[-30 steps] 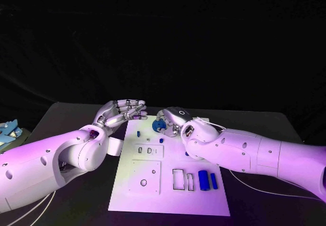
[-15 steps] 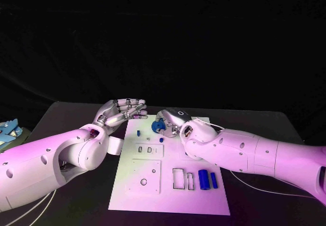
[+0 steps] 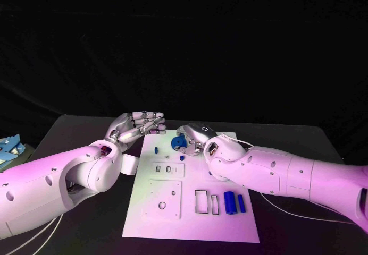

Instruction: Assemble the parts on the task board

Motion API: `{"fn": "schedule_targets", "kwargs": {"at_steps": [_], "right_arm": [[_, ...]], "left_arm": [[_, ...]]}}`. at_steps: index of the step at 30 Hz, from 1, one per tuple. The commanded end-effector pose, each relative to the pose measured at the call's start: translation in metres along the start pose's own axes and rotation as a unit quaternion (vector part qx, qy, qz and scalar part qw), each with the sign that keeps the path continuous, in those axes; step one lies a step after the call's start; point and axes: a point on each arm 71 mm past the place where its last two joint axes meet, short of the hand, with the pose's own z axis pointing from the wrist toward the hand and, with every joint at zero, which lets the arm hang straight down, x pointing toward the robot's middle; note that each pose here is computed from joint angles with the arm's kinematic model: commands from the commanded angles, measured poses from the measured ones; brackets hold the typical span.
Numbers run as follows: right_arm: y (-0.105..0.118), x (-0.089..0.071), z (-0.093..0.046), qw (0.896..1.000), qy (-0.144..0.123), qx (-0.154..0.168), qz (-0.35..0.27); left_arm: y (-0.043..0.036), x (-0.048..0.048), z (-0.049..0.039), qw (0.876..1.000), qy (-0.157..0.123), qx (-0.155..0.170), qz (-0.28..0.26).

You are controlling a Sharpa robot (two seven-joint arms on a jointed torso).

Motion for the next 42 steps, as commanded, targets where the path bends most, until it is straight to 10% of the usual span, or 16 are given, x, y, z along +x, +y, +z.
{"fn": "schedule_targets", "kwargs": {"at_steps": [1, 22, 28, 42], "right_arm": [[-0.002, 0.002, -0.002, 1.000, 0.020, 0.004, 0.010], [-0.023, -0.003, -0.013, 0.999, 0.025, 0.027, 0.034], [-0.037, -0.021, -0.030, 0.998, -0.004, 0.019, 0.066], [-0.118, -0.073, -0.081, 0.965, 0.035, 0.027, 0.258]], "left_arm": [[-0.0011, 0.0017, 0.0000, 1.000, 0.007, 0.003, -0.004], [-0.0014, -0.0010, -0.0013, 1.000, 0.003, 0.002, -0.003], [-0.0012, -0.0035, -0.0016, 1.000, 0.001, 0.002, -0.001], [0.0004, -0.0093, -0.0004, 1.000, 0.000, 0.003, 0.000]]}}
